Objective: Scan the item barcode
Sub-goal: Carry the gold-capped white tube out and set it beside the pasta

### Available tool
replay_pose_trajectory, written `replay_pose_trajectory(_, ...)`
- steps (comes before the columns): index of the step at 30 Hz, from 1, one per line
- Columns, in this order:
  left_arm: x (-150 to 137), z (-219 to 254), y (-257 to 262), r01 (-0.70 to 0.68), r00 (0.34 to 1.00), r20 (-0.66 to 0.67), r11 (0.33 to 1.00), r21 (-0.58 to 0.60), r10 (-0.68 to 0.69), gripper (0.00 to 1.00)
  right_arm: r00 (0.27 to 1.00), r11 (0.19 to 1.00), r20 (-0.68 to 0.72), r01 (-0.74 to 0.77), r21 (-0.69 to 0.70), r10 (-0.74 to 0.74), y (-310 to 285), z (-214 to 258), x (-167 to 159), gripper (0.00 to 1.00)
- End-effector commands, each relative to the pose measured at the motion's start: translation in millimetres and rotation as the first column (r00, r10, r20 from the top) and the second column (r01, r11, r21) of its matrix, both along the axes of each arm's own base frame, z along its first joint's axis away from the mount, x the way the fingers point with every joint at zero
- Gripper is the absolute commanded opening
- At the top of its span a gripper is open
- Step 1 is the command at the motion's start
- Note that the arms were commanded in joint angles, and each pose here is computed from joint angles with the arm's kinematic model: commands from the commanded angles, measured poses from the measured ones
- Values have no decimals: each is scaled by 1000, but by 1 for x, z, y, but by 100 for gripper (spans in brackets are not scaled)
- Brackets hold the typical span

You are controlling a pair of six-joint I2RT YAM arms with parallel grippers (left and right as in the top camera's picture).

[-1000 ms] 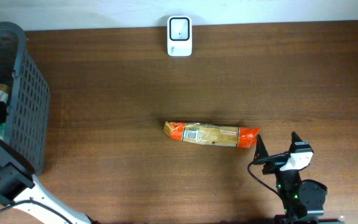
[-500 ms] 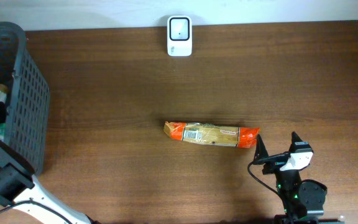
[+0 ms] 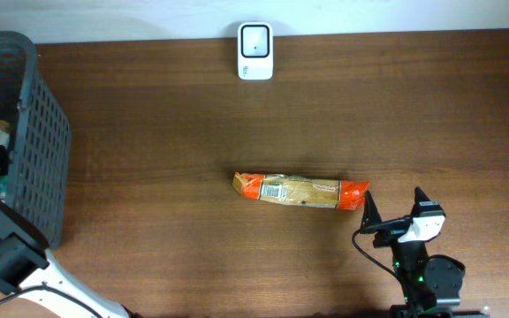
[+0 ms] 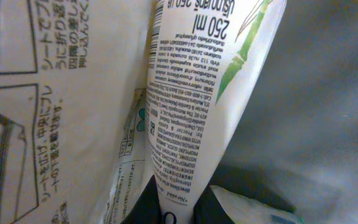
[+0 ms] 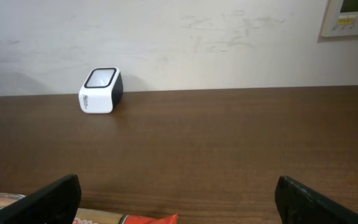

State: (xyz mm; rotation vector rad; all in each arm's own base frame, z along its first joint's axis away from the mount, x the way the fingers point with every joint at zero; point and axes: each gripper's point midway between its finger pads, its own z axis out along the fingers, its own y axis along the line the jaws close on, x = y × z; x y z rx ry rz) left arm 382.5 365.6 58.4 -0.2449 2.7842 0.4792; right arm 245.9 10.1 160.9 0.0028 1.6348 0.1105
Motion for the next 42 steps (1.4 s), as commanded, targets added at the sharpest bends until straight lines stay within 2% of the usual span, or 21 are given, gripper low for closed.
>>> replay_pose_trajectory(1,24,75,-7,6,975,222,1000,-15,-3,0,1000,1000,-2,3,-4,-3,-1,-2,0,99)
replay_pose_trajectory(4,36,139,-25,77,923,377,997,-1,-71,0,1000,1000,-2,3,-4,-3,-1,-2,0,99)
replay_pose_trajectory(10,36,234,-51,92,810,577,995,42,-99,0,1000,1000,-2,3,-4,-3,-1,-2,0,99)
replay_pose_trajectory(11,35,269,-67,103,751,652,994,36,-102,0,1000,1000,-2,3,-4,-3,-1,-2,0,99)
replay_pose_trajectory(14,33,334,-121,221,616,769,974,41,-172,0,1000,1000,-2,3,-4,-3,-1,-2,0,99)
replay_pose_trajectory(15,31,357,-159,310,559,798,949,49,-224,0,1000,1000,-2,3,-4,-3,-1,-2,0,99)
replay_pose_trajectory(17,31,372,-237,480,505,808,877,31,-305,0,1000,1000,-2,3,-4,-3,-1,-2,0,98)
replay_pose_trajectory(20,36,351,-317,620,530,767,782,-59,-362,0,1000,1000,-2,3,-4,-3,-1,-2,0,99)
replay_pose_trajectory(22,35,318,-355,646,610,688,750,-143,-394,0,1000,1000,-2,3,-4,-3,-1,-2,0,99)
replay_pose_trajectory(26,39,254,-403,651,713,517,719,-241,-473,0,1000,1000,-2,3,-4,-3,-1,-2,0,99)
replay_pose_trajectory(29,41,188,-421,616,782,350,727,-305,-516,0,1000,1000,-2,3,-4,-3,-1,-2,0,99)
replay_pose_trajectory(34,34,95,-445,548,825,153,703,-454,-544,0,1000,1000,-2,3,-4,-3,-1,-2,0,99)
replay_pose_trajectory(37,15,43,-470,519,805,58,655,-549,-590,0,1000,1000,-2,3,-4,-3,-1,-2,0,99)
replay_pose_trajectory(42,-10,-5,-493,500,771,-25,630,-594,-636,0,1000,1000,-8,3,-4,-3,-1,-3,0,99)
